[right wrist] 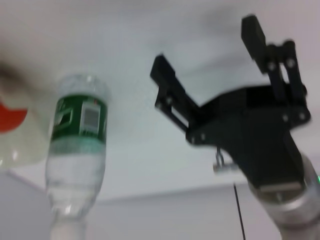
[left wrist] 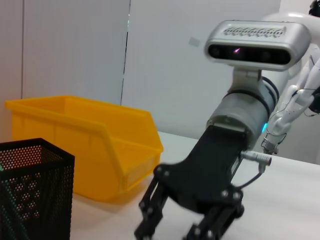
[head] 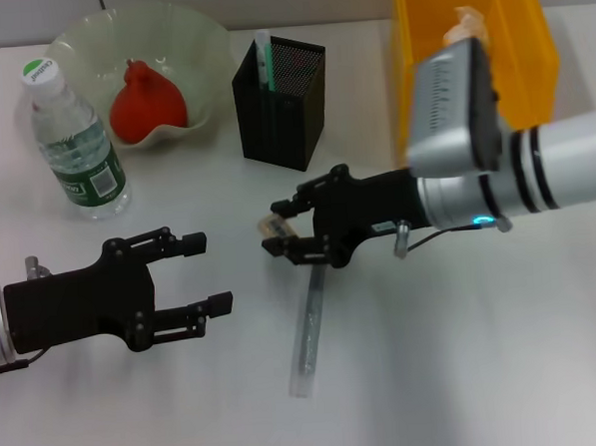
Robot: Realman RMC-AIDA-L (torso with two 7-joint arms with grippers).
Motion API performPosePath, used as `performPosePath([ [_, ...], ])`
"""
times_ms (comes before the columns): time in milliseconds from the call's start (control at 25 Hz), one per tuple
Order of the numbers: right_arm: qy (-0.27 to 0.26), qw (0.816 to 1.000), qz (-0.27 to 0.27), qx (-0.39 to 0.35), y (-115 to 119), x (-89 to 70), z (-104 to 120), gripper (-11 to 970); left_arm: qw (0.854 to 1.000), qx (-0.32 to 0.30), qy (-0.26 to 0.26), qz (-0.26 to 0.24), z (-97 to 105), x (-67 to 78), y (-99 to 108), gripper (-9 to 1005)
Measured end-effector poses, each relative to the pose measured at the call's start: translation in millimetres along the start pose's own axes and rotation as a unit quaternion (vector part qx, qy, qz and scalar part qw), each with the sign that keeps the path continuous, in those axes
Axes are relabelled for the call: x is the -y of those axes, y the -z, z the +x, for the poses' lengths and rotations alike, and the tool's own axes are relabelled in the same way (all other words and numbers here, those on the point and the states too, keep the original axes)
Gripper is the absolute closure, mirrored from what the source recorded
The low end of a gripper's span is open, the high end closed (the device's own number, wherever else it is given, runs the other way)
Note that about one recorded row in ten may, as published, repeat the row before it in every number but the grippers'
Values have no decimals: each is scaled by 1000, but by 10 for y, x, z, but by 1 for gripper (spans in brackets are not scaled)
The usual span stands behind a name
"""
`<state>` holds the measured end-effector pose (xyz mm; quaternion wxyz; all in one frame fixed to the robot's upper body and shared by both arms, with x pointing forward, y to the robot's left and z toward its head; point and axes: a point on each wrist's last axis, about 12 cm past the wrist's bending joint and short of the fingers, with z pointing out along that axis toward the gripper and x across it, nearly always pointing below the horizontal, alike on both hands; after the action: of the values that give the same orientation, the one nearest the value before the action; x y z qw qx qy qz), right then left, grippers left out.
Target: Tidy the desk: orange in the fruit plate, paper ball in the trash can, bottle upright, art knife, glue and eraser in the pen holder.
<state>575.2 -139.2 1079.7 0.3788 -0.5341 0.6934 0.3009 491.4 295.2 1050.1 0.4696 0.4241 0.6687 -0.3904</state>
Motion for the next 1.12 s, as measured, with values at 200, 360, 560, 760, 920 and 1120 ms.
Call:
performPosePath([
  [200,10,996,22,81,179,-25,105,523,1000,7,3,-9,1,-4,10,210],
  [360,17,986,45,160,318,-54,217,523,999,20,5,-25,-8,-17,19,210],
  [560,29,973,75,216,409,-76,311,524,999,28,9,-30,-2,-3,-8,210],
  [760,35,959,124,252,458,-44,343,526,999,28,12,-32,0,-6,-34,210],
  [920,35,949,155,271,494,-11,349,527,999,29,16,-31,-1,-5,-48,210],
  [1120,32,940,187,283,512,73,311,529,999,28,19,-32,-4,-13,-59,210],
])
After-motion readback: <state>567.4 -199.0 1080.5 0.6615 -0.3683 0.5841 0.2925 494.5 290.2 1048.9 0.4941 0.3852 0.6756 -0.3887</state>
